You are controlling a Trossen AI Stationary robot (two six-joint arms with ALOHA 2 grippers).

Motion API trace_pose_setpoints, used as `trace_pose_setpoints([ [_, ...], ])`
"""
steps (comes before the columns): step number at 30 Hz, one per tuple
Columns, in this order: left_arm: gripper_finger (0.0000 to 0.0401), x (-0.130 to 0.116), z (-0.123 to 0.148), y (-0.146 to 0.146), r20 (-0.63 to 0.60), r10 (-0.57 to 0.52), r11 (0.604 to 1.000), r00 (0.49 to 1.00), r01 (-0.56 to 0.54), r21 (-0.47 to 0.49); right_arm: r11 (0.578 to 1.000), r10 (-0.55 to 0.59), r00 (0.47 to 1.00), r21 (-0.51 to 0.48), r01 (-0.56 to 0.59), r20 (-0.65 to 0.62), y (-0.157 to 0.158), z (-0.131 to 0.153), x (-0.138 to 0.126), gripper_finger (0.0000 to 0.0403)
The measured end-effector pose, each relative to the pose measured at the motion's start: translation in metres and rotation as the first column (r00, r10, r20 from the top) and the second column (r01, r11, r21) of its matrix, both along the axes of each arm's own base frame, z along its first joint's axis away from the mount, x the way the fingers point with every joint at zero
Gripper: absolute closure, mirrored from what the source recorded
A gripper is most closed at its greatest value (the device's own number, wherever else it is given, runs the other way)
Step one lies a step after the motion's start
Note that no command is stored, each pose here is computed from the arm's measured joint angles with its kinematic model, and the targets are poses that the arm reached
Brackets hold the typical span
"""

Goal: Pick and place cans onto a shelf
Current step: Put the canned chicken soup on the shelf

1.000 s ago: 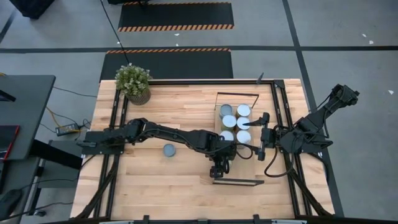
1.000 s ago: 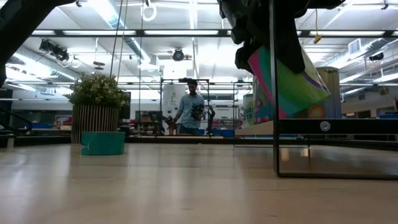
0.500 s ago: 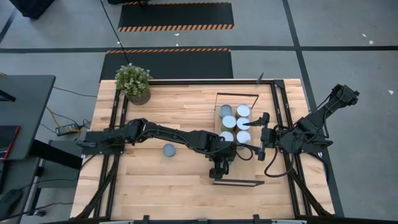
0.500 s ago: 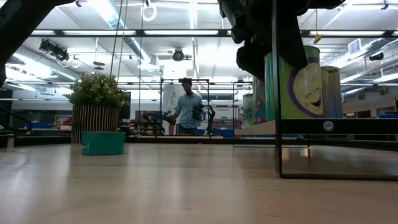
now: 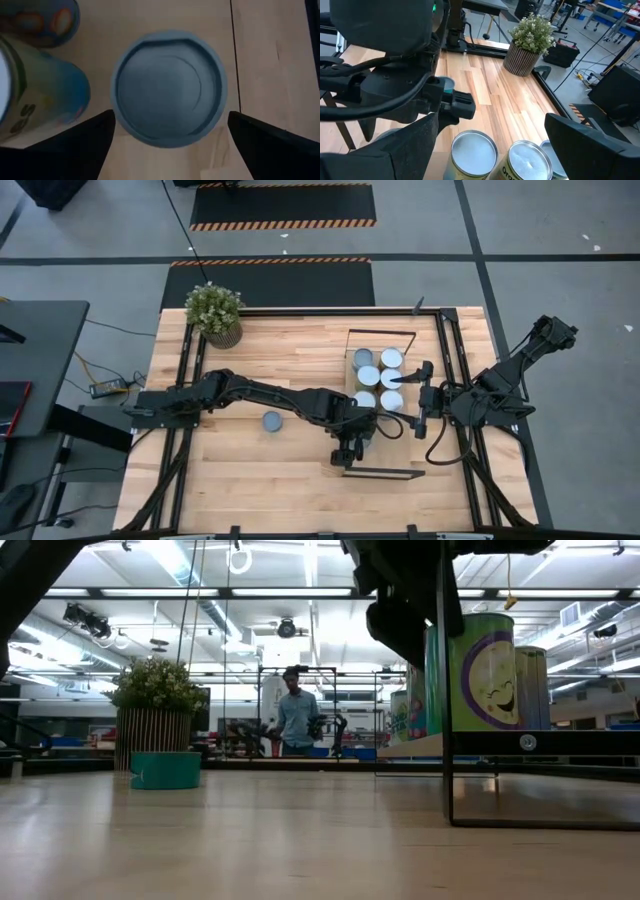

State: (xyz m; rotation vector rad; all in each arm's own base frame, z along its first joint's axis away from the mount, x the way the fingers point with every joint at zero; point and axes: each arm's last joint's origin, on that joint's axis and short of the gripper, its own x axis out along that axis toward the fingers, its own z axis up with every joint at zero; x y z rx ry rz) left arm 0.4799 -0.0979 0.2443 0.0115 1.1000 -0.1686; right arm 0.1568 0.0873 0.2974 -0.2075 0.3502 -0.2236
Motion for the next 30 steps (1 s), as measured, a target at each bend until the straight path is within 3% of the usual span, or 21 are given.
trace_pose_setpoints([
  [4, 0.0008, -0.001, 0.0, -0.003, 0.006, 0.0, 0.999, 1.0, -0.001, 0.037, 1.0, 0.0, 1.0, 0.0, 0.0, 0.0, 0.0, 0.0, 0.0, 0.0028],
  [12, 0.0008, -0.006, 0.003, -0.017, 0.048, 0.057, 0.974, 0.997, -0.066, 0.218, 1.0, 0.0, 1.0, 0.001, 0.0, 0.0, 0.0, 0.0, 0.0, 0.0028],
  [21, 0.0008, -0.012, 0.005, -0.033, 0.12, 0.085, 0.897, 0.989, -0.128, 0.424, 1.0, -0.001, 1.0, 0.004, 0.001, 0.001, 0.0, 0.0, 0.0, 0.0028],
  [26, 0.0008, -0.012, 0.007, -0.043, 0.14, 0.024, 0.879, 0.99, -0.087, 0.469, 1.0, -0.001, 1.0, 0.003, 0.001, 0.001, 0.0, 0.0, 0.0, 0.0028],
  [30, 0.0008, -0.008, 0.01, -0.055, 0.164, -0.121, 0.908, 0.979, 0.042, 0.417, 1.0, 0.0, 1.0, 0.002, 0.0, 0.001, 0.0, 0.0, 0.0, 0.0028],
])
